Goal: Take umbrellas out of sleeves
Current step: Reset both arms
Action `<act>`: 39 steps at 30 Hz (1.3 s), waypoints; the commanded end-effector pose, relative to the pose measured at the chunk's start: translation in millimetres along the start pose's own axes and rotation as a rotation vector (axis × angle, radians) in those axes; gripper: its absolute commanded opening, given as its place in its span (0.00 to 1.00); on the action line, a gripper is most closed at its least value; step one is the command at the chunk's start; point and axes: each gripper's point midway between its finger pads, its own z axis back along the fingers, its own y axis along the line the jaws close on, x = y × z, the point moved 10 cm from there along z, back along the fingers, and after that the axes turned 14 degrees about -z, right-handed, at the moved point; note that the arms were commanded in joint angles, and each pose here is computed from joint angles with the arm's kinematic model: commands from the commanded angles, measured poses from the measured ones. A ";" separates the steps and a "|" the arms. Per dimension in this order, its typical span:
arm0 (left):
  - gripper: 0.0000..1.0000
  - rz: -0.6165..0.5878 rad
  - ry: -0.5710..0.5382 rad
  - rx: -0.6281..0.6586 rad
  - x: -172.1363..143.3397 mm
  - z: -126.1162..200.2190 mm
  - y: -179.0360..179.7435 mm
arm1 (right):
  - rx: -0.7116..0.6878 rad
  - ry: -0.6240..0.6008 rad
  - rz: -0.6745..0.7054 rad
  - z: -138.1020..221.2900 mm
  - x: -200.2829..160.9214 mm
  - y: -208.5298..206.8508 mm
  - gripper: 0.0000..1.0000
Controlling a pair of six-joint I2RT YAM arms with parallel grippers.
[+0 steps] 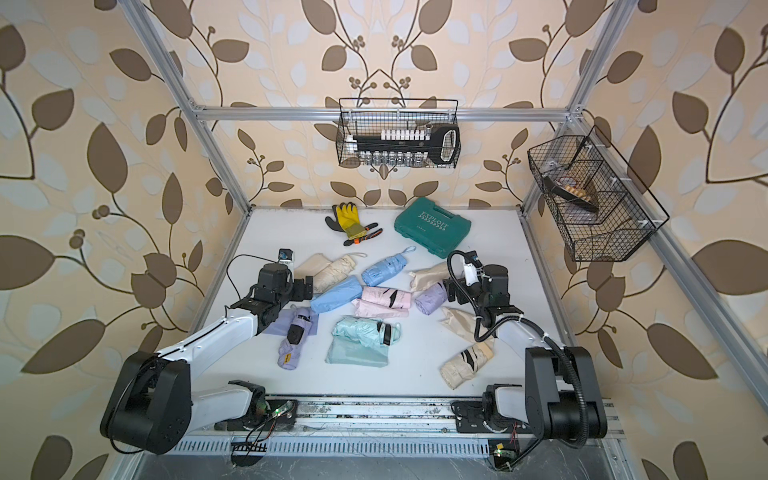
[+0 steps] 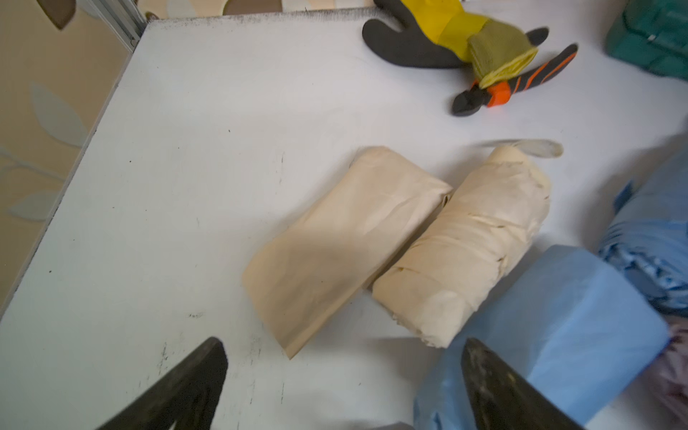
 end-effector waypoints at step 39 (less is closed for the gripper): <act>0.99 0.091 -0.214 0.042 -25.2 -46.8 25.8 | -0.051 -0.193 -0.061 -17.5 -12.6 -20.3 0.99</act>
